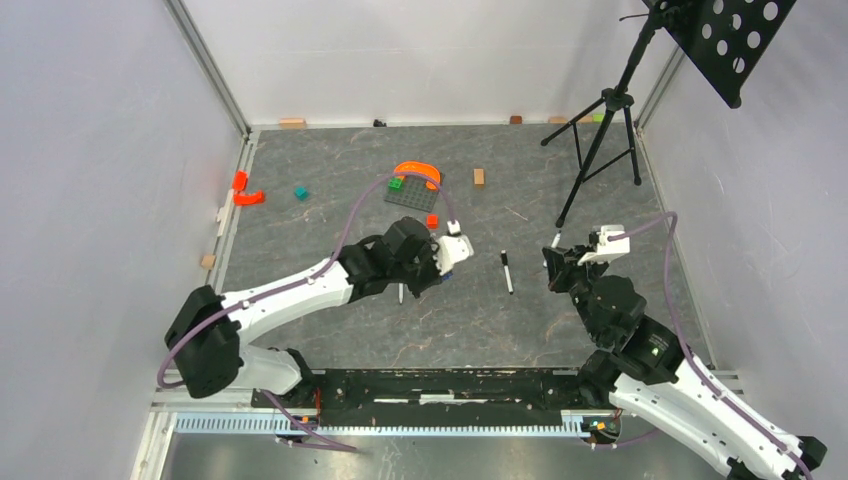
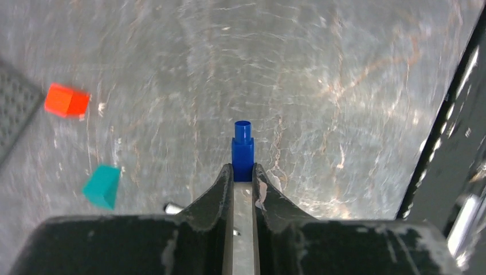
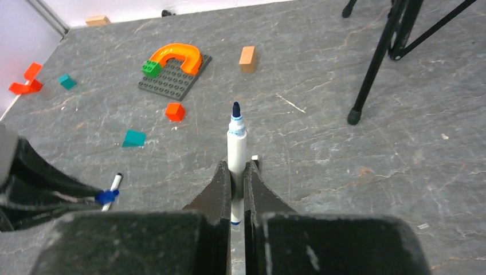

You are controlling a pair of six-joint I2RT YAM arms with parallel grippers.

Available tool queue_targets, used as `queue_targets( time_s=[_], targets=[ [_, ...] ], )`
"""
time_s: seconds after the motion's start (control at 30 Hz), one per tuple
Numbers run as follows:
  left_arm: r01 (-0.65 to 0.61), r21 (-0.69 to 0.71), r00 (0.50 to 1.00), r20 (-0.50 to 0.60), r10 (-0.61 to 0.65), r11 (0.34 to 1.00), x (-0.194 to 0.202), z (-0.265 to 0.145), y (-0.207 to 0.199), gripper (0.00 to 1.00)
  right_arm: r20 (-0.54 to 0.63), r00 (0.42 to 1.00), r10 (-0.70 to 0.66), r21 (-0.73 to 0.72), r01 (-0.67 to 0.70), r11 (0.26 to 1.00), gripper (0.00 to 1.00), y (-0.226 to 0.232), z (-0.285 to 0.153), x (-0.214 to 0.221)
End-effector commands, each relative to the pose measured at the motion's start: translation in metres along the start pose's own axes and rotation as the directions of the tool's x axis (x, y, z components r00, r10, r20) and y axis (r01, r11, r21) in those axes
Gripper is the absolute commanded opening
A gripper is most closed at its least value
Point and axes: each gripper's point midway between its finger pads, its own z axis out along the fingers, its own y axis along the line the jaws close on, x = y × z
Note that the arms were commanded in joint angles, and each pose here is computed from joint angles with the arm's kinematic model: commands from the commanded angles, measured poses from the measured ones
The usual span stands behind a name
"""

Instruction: Insert the pens into the pen caps

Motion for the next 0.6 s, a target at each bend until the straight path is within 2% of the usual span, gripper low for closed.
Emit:
queue_targets(
  time_s=[0.0, 0.07, 0.2, 0.37, 0.57],
  targets=[
    [-0.495, 0.181, 0.869, 0.100, 0.484, 0.850, -0.010, 0.015, -0.017, 0.13, 0.069, 0.998, 0.003, 0.049, -0.007, 0.999, 0.00, -0.010, -0.008, -0.027],
    [-0.581, 0.224, 0.810, 0.065, 0.583, 0.783, 0.000, 0.024, -0.015, 0.10, 0.069, 0.998, 0.009, 0.040, -0.011, 0.999, 0.00, -0.009, -0.009, -0.026],
    [-0.630, 0.353, 0.733, -0.022, 0.679, 0.692, 0.025, 0.040, -0.013, 0.06, 0.063, 0.998, 0.011, 0.041, -0.014, 0.999, 0.00, -0.012, -0.012, -0.023],
    [-0.660, 0.405, 0.672, -0.059, 0.738, 0.633, 0.041, 0.063, -0.009, 0.06, 0.082, 0.996, 0.020, 0.038, -0.024, 0.999, 0.00, -0.014, -0.015, -0.025],
    [-0.682, 0.455, 0.584, -0.132, 0.801, 0.573, 0.062, 0.080, -0.001, 0.17, 0.090, 0.996, 0.029, 0.022, -0.031, 0.999, 0.00, -0.010, -0.014, -0.028]
  ],
)
